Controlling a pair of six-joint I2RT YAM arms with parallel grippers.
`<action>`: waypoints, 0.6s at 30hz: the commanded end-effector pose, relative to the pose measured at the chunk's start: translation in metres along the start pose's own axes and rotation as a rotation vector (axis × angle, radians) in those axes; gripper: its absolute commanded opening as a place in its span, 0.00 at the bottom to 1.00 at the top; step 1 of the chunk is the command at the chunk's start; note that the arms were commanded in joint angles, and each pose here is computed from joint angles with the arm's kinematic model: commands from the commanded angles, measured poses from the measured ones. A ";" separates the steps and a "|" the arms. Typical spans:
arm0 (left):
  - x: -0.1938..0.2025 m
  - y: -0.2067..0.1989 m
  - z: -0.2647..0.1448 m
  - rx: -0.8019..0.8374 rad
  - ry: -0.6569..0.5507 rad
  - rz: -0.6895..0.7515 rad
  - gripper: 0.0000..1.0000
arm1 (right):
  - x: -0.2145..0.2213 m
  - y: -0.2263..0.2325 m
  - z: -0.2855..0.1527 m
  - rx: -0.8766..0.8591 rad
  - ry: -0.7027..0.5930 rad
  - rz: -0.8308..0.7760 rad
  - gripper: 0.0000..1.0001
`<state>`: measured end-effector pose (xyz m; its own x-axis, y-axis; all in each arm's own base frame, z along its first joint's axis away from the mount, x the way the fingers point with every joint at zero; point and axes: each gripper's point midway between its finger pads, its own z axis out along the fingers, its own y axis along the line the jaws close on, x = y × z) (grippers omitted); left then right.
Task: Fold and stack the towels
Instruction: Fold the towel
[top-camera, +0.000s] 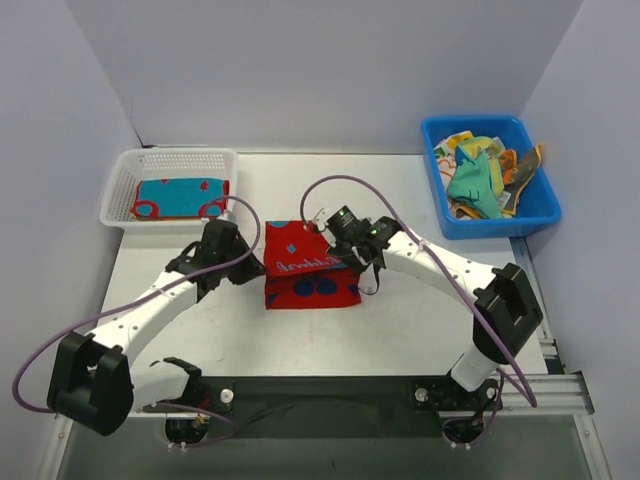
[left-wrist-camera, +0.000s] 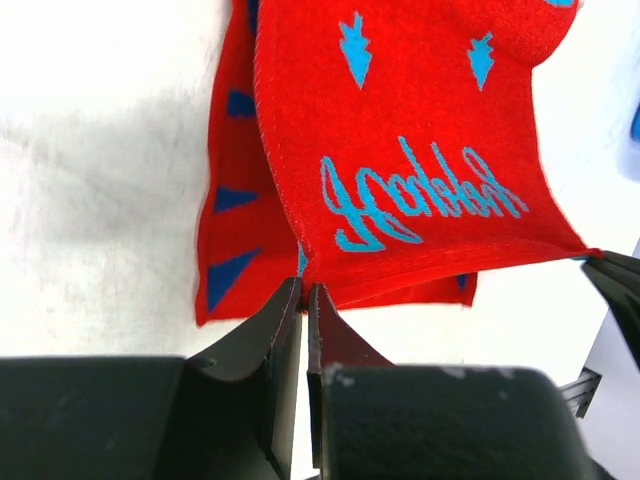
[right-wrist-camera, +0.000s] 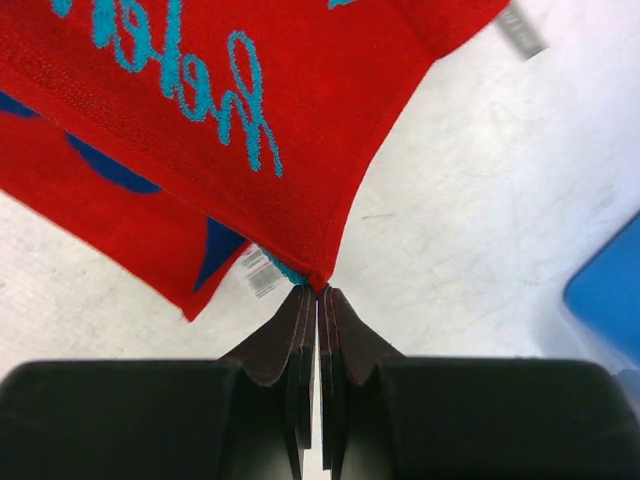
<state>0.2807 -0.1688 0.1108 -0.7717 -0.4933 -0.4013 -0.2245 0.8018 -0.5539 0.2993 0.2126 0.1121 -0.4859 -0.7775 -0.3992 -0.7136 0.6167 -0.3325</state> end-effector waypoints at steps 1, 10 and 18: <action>0.019 0.015 -0.005 -0.039 0.017 -0.022 0.00 | 0.048 0.023 0.000 -0.017 0.158 -0.057 0.00; 0.075 0.056 0.016 -0.101 0.113 -0.039 0.00 | 0.108 0.070 0.031 -0.120 0.354 -0.068 0.00; 0.103 0.075 0.036 -0.163 0.182 -0.030 0.00 | 0.123 0.081 0.050 -0.146 0.434 -0.048 0.00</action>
<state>0.2056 -0.1758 0.0171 -0.8631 -0.4502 -0.2289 -0.3112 0.8310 -0.4610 0.2220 0.1963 0.0102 -0.5560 -0.8240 -0.1090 -0.7971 0.5658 -0.2108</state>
